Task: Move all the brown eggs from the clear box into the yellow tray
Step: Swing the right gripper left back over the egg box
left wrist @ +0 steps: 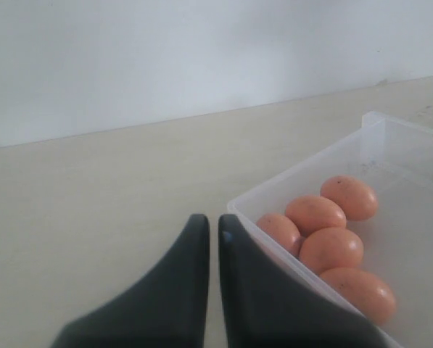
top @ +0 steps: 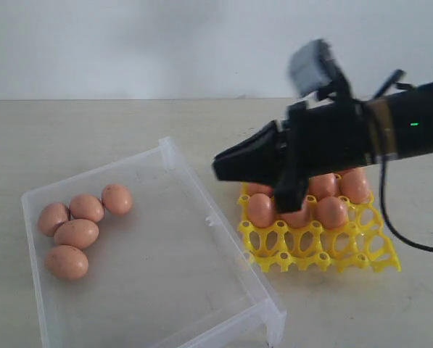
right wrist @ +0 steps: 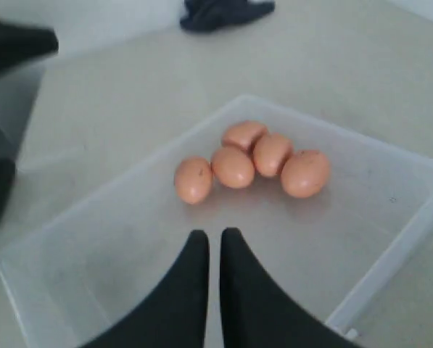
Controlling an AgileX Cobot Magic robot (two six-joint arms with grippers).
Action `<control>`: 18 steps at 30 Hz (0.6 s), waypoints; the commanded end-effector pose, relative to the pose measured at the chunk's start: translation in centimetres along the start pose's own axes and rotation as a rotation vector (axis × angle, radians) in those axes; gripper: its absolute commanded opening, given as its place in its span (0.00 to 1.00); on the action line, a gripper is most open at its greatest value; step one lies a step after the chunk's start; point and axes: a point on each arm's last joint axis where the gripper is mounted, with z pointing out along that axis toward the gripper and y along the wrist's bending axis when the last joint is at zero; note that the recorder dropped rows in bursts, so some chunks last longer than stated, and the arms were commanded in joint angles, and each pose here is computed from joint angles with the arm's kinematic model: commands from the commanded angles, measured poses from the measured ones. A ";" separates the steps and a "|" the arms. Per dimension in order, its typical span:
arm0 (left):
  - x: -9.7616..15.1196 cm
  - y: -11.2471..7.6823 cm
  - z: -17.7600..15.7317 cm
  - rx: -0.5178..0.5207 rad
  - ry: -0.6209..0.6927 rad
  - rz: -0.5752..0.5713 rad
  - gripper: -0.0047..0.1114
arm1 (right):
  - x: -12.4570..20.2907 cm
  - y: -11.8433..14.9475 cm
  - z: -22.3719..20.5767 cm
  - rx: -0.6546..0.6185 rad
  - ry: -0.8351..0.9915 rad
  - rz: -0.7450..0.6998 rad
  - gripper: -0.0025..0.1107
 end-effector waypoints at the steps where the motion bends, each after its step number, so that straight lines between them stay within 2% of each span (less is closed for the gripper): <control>1: 0.0 0.0 0.0 0.003 -0.007 -0.007 0.08 | -3.0 2.0 5.5 0.294 0.211 -0.294 0.02; 3: 0.0 0.0 0.0 0.003 -0.007 -0.007 0.08 | -4.3 3.1 7.5 0.486 0.253 -0.401 0.02; 5: 0.0 0.0 0.0 0.003 -0.007 -0.007 0.08 | -5.3 4.1 9.0 0.613 0.264 -0.462 0.02; 7: 0.0 0.0 0.0 0.003 -0.007 -0.007 0.08 | -6.1 5.1 10.4 0.649 0.252 -0.496 0.02; 8: 0.0 0.0 0.0 0.003 -0.007 -0.007 0.08 | -6.4 5.6 11.9 0.608 0.238 -0.482 0.02; 9: 0.0 0.0 0.0 0.003 -0.007 -0.007 0.08 | -6.2 5.5 12.4 0.606 0.231 -0.425 0.02; 10: 0.0 0.0 0.0 0.003 -0.007 -0.007 0.08 | -5.9 4.6 13.6 0.653 0.201 -0.151 0.02; 12: 0.0 0.0 0.0 0.003 -0.007 -0.007 0.08 | -5.3 2.8 14.7 0.713 0.265 0.033 0.02; 13: 0.0 0.0 0.0 0.003 -0.007 -0.007 0.08 | -5.1 2.6 15.1 0.714 0.306 0.080 0.02; 15: 0.0 0.0 0.0 0.003 -0.007 -0.007 0.08 | -5.2 2.5 16.2 0.635 0.519 0.053 0.02; 16: 0.0 0.0 0.0 0.003 -0.007 -0.007 0.08 | -4.9 2.8 17.0 0.517 0.721 0.067 0.02; 18: 0.0 0.0 0.0 0.003 -0.007 -0.007 0.08 | -4.9 2.7 18.2 0.425 0.825 0.128 0.02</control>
